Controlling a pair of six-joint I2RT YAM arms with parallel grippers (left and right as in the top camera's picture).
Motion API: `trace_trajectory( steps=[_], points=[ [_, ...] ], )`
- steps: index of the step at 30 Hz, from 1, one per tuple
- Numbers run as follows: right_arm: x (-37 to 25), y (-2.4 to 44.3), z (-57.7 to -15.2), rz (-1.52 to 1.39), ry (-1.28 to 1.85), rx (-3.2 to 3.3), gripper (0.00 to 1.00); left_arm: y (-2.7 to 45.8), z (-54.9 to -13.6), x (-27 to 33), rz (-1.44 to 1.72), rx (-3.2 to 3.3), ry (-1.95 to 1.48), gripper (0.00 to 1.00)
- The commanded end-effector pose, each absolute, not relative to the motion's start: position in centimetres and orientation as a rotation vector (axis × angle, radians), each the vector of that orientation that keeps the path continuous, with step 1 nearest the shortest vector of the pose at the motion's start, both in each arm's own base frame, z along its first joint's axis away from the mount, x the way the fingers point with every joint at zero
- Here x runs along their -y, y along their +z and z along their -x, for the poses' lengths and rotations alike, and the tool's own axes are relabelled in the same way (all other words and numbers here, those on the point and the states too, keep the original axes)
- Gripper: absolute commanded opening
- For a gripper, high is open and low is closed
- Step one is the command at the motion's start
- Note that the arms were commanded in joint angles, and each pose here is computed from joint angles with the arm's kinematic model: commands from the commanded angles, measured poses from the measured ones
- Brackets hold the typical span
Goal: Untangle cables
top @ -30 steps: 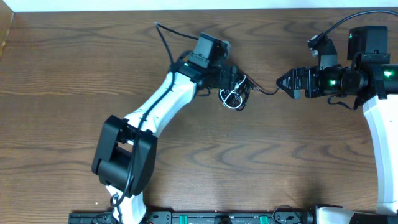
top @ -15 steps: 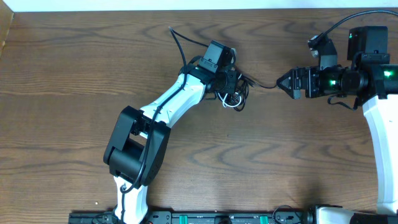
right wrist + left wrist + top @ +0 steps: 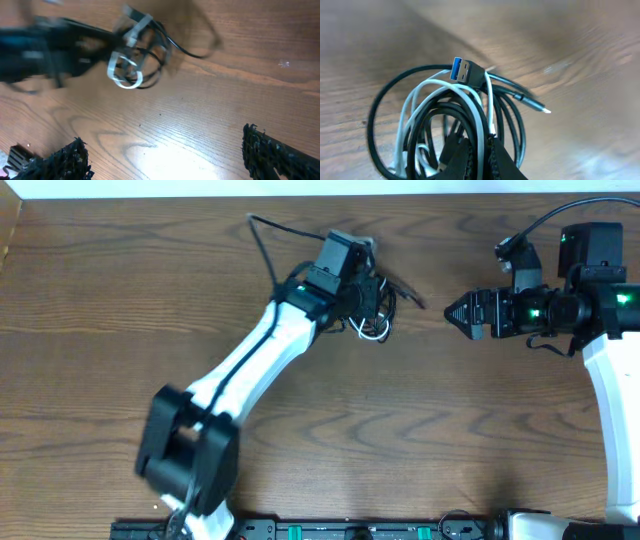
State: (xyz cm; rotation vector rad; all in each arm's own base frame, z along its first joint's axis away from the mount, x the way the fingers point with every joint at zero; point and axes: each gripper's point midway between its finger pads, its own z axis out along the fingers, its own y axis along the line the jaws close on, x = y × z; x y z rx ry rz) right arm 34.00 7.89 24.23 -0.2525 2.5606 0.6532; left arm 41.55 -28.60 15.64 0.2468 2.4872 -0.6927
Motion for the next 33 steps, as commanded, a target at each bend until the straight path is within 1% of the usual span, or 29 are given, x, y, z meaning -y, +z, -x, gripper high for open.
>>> trace_trajectory(
  steps=[1,3,7,9,14,17,20,27,31,33],
  points=[
    [-8.4,23.8,-33.8,0.239,0.681,-2.574,0.95,21.9,-40.9,27.9,-0.099,-2.396,-0.785,0.08],
    [-8.5,23.9,-33.9,0.203,0.692,-2.576,0.95,23.0,-40.4,27.6,-0.037,-2.396,-0.815,0.08],
    [-9.4,24.2,-34.2,0.148,0.723,-2.572,0.93,23.7,-39.4,27.1,0.051,-2.422,-0.85,0.08],
    [-10.2,24.4,-34.3,0.14,0.74,-2.568,0.91,23.9,-38.8,27.6,0.036,-2.435,-0.899,0.08],
    [-12.2,24.0,-34.6,0.056,0.781,-2.594,0.8,24.1,-37.6,28.7,-0.015,-2.461,-0.998,0.08],
    [-12.4,22.8,-34.9,-0.057,0.752,-2.649,0.72,23.9,-37.2,28.7,-0.021,-2.478,-1.011,0.08],
    [-12.9,21.4,-35.2,-0.09,0.763,-2.693,0.66,23.6,-36.9,28.6,-0.015,-2.5,-1.002,0.08],
    [-16.3,20.1,-36.1,-0.01,0.903,-2.702,0.6,23.2,-36.3,28.6,-0.018,-2.531,-1.013,0.08],
    [-17.9,19.0,-36.7,-0.019,0.929,-2.716,0.56,23.3,-36.4,28.6,-0.018,-2.527,-1.013,0.08],
    [-18.7,18.3,-36.9,-0.041,0.942,-2.735,0.52,23.3,-36.4,28.6,-0.018,-2.526,-1.014,0.08]
  ],
)
